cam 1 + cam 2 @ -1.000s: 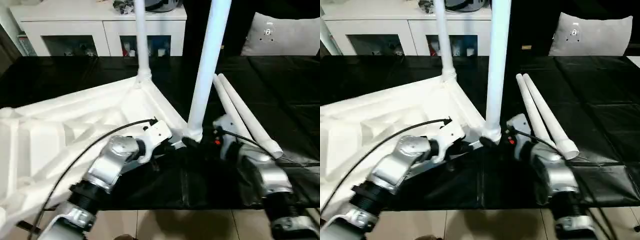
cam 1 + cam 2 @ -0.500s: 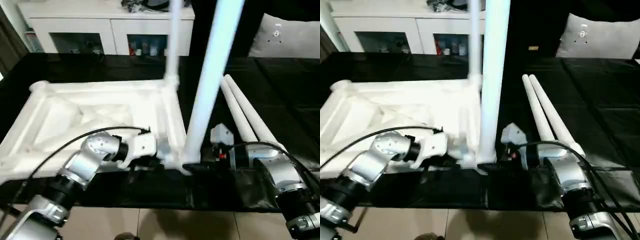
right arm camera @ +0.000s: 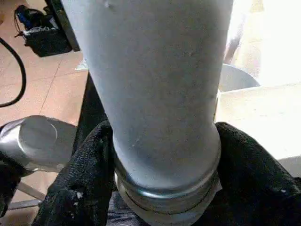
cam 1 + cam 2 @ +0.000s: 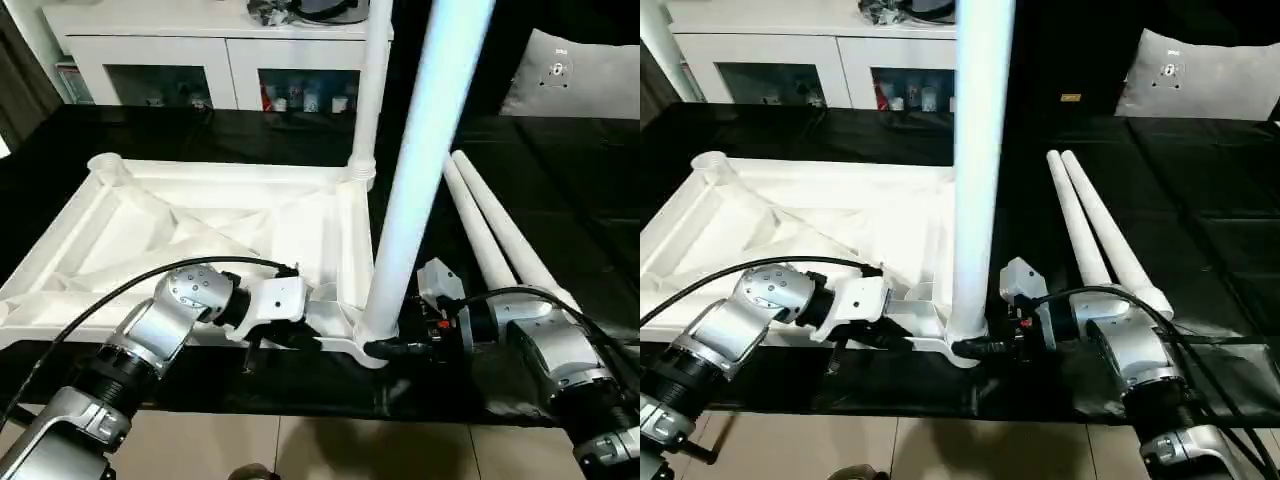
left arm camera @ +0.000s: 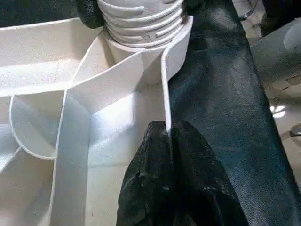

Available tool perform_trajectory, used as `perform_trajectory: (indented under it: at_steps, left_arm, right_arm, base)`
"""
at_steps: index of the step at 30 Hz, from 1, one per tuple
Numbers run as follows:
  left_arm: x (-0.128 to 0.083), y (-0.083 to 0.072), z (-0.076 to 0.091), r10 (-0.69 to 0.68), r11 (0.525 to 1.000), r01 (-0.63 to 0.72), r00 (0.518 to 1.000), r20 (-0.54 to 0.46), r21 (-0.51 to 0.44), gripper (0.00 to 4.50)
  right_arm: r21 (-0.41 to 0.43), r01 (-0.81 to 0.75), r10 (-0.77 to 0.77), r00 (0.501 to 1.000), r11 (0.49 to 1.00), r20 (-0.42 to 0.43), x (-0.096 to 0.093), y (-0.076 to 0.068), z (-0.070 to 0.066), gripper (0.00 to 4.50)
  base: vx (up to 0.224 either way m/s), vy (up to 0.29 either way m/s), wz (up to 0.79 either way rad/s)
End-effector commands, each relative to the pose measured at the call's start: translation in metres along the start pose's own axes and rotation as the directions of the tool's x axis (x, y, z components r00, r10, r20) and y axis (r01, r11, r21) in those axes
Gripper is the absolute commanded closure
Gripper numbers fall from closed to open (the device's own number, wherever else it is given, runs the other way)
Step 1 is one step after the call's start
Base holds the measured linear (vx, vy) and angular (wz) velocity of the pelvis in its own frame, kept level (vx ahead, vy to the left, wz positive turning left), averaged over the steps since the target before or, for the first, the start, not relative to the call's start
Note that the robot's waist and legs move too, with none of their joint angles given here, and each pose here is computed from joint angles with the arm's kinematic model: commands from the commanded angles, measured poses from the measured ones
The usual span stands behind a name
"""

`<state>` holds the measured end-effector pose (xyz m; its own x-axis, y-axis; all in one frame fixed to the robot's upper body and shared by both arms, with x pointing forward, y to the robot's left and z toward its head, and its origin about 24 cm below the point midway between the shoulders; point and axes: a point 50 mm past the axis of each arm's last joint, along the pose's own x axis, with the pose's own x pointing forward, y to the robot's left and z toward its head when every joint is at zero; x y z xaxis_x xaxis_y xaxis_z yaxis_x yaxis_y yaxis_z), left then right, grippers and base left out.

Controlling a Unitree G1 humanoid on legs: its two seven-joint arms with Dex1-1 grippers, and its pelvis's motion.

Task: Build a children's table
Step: Rotate leg to tighten

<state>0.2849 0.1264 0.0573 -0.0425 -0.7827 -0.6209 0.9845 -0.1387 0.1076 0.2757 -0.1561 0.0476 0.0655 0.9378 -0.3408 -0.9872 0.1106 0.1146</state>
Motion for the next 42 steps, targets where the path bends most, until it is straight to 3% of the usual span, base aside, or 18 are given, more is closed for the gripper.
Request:
perform_trajectory:
  at_steps: [1,6,7,10,16,20,21,22,25,29,33,37,42]
  left_arm:
    - [0.010,-0.011,-0.006,-0.090,0.996,0.089,0.996,-0.025,-0.015,4.50]
    - [0.018,-0.012,0.000,-0.003,0.995,0.008,0.998,0.059,-0.095,4.50]
    - [0.024,-0.010,0.005,0.067,0.987,-0.052,0.993,0.094,-0.150,4.50]
    - [0.034,-0.006,0.012,0.159,0.968,-0.131,0.981,0.115,-0.215,4.50]
    - [0.060,0.012,0.042,0.374,0.890,-0.312,0.916,0.141,-0.334,4.50]
    - [0.074,0.021,0.059,0.470,0.839,-0.394,0.872,0.135,-0.374,4.50]
    - [0.075,0.021,0.060,0.469,0.842,-0.398,0.873,0.131,-0.363,4.50]
    - [0.076,0.020,0.060,0.468,0.844,-0.401,0.875,0.125,-0.356,4.50]
    - [0.075,0.020,0.058,0.466,0.847,-0.406,0.878,0.112,-0.343,4.50]
    - [0.059,0.022,0.035,0.463,0.862,-0.444,0.886,0.024,-0.243,4.50]
    - [0.050,0.022,0.023,0.449,0.869,-0.438,0.894,-0.006,-0.230,4.50]
    - [0.037,0.019,0.012,0.372,0.910,-0.365,0.928,-0.002,-0.195,4.50]
    - [0.030,0.006,0.008,0.210,0.973,-0.207,0.977,0.027,-0.099,4.50]
  right_arm:
    - [0.001,-0.017,0.017,1.000,1.000,0.020,0.001,0.003,0.001,1.75]
    - [0.025,0.068,-0.069,0.996,0.997,0.049,0.011,0.002,-0.003,1.76]
    - [0.053,0.182,-0.185,0.981,0.982,0.056,0.018,-0.006,-0.006,1.76]
    - [0.114,0.327,-0.336,0.939,0.938,0.073,0.030,-0.016,-0.007,1.76]
    - [0.297,0.527,-0.576,0.811,0.796,0.103,0.054,-0.029,-0.009,1.76]
    - [0.353,0.610,-0.671,0.738,0.710,0.074,0.064,-0.033,-0.013,1.76]
    - [0.359,0.601,-0.667,0.740,0.714,0.087,0.064,-0.032,-0.012,1.76]
    - [0.359,0.597,-0.664,0.742,0.718,0.095,0.065,-0.031,-0.012,1.20]
    - [0.352,0.595,-0.662,0.742,0.723,0.105,0.063,-0.031,-0.011,0.97]
    - [0.272,0.577,-0.627,0.764,0.770,0.155,0.041,-0.030,-0.009,0.55]
    - [0.220,0.558,-0.595,0.783,0.800,0.182,0.023,-0.031,-0.005,0.20]
    - [0.096,0.455,-0.465,0.863,0.885,0.198,-0.004,-0.028,0.003,0.04]
    - [-0.043,0.352,-0.346,0.932,0.935,0.109,-0.022,-0.024,0.006,0.04]
  base:
    - [0.000,0.000,0.00]
    - [0.000,0.000,0.00]
    - [0.000,0.000,0.00]
    - [0.000,0.000,0.00]
    - [0.000,0.000,0.00]
    - [0.000,0.000,0.00]
    - [0.000,0.000,0.00]
    - [0.000,0.000,0.00]
    - [0.000,0.000,0.00]
    - [0.000,0.000,0.00]
    - [0.000,0.000,0.00]
    - [0.000,0.000,0.00]
    - [0.000,0.000,0.00]
